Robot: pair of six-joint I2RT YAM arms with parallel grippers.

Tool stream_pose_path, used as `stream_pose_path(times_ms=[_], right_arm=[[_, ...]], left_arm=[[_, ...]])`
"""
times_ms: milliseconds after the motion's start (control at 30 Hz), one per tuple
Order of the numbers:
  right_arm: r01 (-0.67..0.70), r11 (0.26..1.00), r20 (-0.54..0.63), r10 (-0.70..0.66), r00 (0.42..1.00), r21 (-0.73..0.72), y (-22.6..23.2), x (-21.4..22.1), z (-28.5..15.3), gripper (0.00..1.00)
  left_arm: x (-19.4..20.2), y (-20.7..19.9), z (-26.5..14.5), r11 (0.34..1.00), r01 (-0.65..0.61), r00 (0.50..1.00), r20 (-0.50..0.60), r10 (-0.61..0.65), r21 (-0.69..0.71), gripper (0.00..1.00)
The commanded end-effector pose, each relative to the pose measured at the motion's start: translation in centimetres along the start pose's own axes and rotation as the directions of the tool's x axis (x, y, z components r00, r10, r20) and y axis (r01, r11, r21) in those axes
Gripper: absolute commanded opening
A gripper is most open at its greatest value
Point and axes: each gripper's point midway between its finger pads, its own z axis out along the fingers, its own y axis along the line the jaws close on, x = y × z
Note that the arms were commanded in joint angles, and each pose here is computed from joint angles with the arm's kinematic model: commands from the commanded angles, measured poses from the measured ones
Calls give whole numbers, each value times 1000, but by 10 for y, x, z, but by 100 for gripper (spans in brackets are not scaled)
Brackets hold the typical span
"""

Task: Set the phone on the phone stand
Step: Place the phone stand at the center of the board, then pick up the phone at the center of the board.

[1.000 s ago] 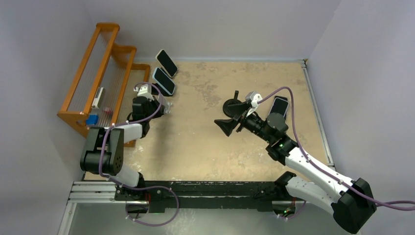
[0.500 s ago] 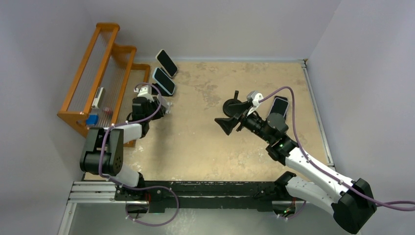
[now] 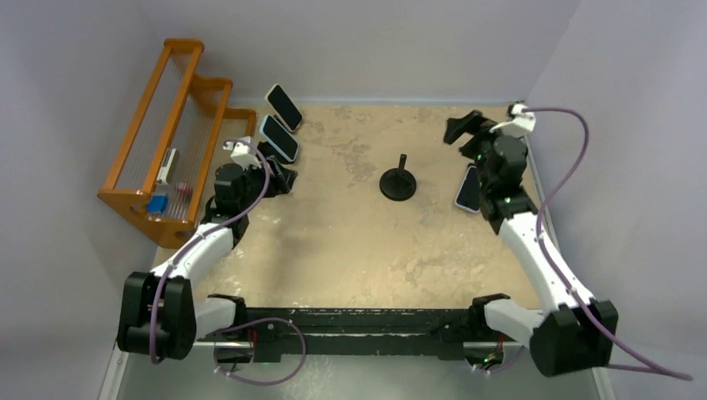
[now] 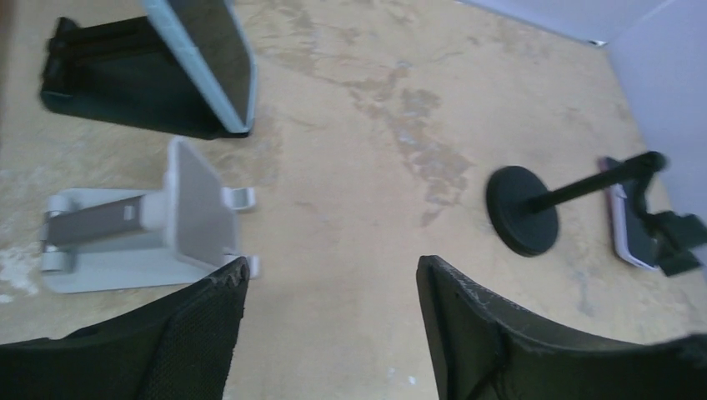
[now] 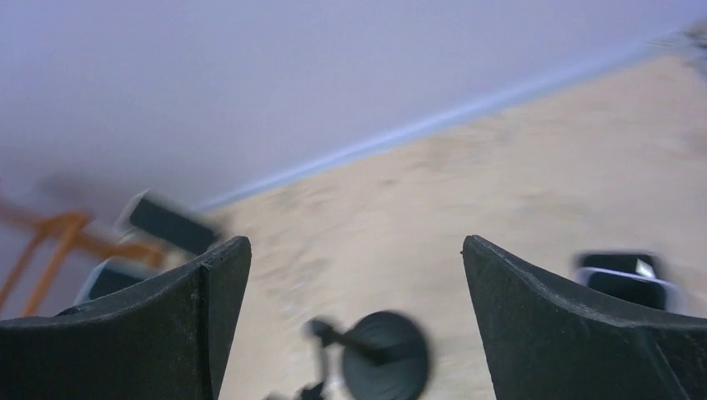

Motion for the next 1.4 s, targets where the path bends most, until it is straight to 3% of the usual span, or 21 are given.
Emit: stream_pose_path(times_ms=[0, 100, 233, 633, 1000, 1367], right_arm=[[13, 923, -117, 35, 992, 384, -110, 21, 24, 99], [85, 854, -187, 15, 982, 514, -159, 41, 32, 99], [184, 795, -309, 5, 951, 578, -193, 75, 44, 99], [291, 634, -370, -8, 929, 717, -251, 107, 23, 99], [247, 713, -384, 34, 923, 656, -252, 127, 38, 98], [258, 714, -436, 73, 897, 650, -263, 159, 42, 97]], left_arm=[[-4, -46, -11, 993, 12, 1000, 8, -13, 117, 74], [-8, -81, -12, 980, -24, 1000, 15, 21, 196, 75], [-9, -107, -12, 960, -28, 999, -11, 33, 280, 76], [4, -114, -12, 945, -14, 998, -50, 32, 328, 76], [-1, -117, -14, 943, -18, 998, -45, 34, 334, 76], [-1, -117, -14, 944, -21, 998, -48, 39, 330, 76]])
